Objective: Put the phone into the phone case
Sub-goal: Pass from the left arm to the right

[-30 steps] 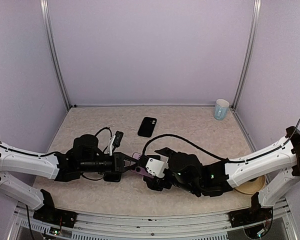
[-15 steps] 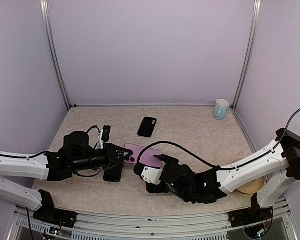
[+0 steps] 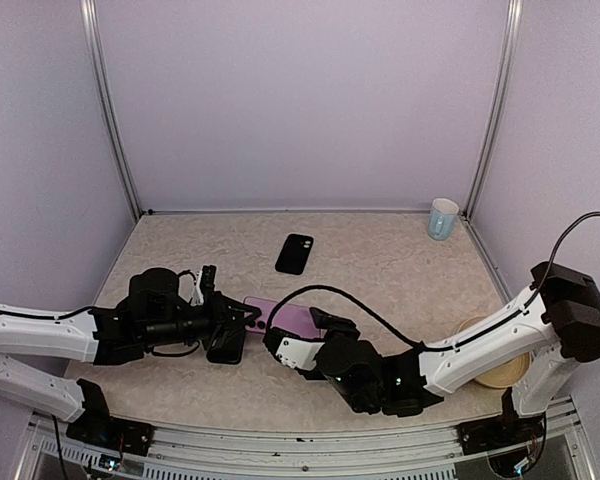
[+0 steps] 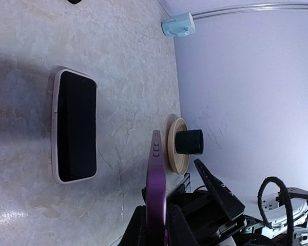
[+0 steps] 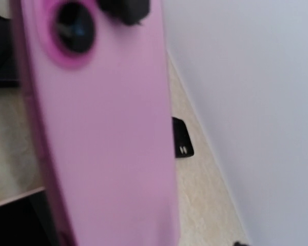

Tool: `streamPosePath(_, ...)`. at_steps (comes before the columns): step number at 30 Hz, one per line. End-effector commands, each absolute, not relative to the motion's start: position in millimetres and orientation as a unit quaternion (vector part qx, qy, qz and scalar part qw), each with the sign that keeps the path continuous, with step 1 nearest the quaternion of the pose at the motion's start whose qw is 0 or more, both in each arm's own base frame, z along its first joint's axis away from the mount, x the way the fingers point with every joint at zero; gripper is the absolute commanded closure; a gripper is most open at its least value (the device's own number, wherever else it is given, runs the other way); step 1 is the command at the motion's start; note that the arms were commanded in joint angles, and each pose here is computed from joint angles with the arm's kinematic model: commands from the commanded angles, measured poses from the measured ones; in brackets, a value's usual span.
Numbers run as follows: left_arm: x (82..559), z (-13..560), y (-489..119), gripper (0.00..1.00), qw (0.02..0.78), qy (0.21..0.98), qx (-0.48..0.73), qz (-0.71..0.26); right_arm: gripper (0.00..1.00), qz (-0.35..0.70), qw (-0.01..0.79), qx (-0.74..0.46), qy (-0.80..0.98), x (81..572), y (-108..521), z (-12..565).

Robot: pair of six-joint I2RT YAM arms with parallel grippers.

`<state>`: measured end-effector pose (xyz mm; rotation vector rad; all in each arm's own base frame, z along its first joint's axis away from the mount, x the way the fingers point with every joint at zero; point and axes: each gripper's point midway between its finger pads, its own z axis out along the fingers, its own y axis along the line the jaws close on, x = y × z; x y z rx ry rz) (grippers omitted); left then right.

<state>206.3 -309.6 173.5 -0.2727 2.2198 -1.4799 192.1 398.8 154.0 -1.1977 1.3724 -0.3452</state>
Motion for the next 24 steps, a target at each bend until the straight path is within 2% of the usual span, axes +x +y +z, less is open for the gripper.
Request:
streamPosePath(1, 206.7, 198.1, -312.0, 1.0, 0.222, 0.769, -0.113, -0.588, 0.37, -0.175, 0.614, -0.509, 0.578, 190.3, 399.1, 154.4)
streamPosePath(12, 200.7, 200.6, -315.1, 1.0, 0.181, 0.747, -0.135, -0.625, 0.48, -0.209, 0.622, -0.507, 0.559, 193.8, 402.4, 149.0)
streamPosePath(24, 196.7, 201.5, -314.6, 1.0, 0.161, 0.737, -0.146, -0.64, 0.83, -0.247, 0.626, -0.504, 0.542, 197.4, 399.5, 147.6)
